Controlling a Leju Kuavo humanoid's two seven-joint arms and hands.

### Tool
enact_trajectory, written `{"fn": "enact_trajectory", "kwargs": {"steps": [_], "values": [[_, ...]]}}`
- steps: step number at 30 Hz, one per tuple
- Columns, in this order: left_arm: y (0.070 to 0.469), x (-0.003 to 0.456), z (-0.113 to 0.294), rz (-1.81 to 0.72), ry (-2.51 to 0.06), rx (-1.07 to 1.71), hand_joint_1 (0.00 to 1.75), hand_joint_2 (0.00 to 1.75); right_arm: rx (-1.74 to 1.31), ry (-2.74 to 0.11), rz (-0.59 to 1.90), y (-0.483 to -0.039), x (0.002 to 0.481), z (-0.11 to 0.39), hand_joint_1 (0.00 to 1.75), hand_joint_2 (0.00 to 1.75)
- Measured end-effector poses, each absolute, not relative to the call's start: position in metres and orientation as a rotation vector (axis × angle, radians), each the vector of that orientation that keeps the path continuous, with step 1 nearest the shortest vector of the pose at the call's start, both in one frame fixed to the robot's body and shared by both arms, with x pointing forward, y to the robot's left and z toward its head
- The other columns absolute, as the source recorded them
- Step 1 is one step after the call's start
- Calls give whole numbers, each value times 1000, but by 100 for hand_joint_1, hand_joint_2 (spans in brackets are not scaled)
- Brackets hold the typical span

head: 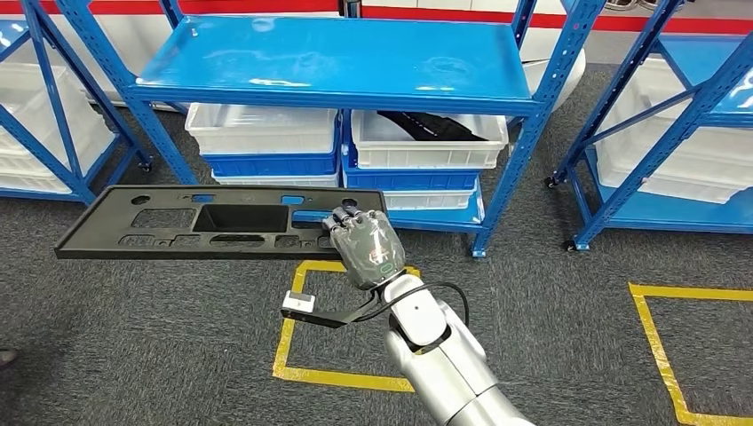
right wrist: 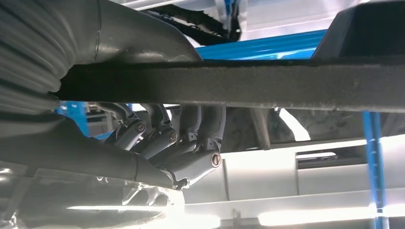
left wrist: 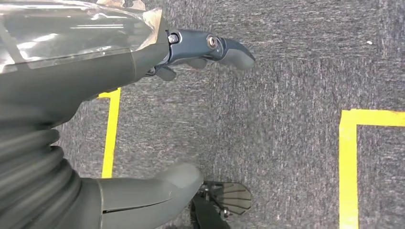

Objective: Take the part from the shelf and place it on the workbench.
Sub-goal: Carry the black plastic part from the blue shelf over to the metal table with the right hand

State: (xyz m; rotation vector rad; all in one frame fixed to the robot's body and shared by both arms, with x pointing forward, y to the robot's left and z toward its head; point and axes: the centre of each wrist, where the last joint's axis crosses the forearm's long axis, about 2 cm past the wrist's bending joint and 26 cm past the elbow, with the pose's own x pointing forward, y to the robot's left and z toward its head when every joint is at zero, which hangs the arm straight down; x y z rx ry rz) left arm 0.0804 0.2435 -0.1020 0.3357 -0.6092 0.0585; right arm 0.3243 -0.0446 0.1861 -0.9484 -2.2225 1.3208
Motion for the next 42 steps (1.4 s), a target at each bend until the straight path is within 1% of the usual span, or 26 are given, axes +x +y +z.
{"fn": "enact_trajectory", "kwargs": {"steps": [18,42], "values": [[244,86,-101,40,-622,320,0,175,-947,-2237,1313,-39,327,195,175,175],[239,89,-100,31,-621,309,0,175,-982,-2172,1287,-56,333,184,175,175]]}}
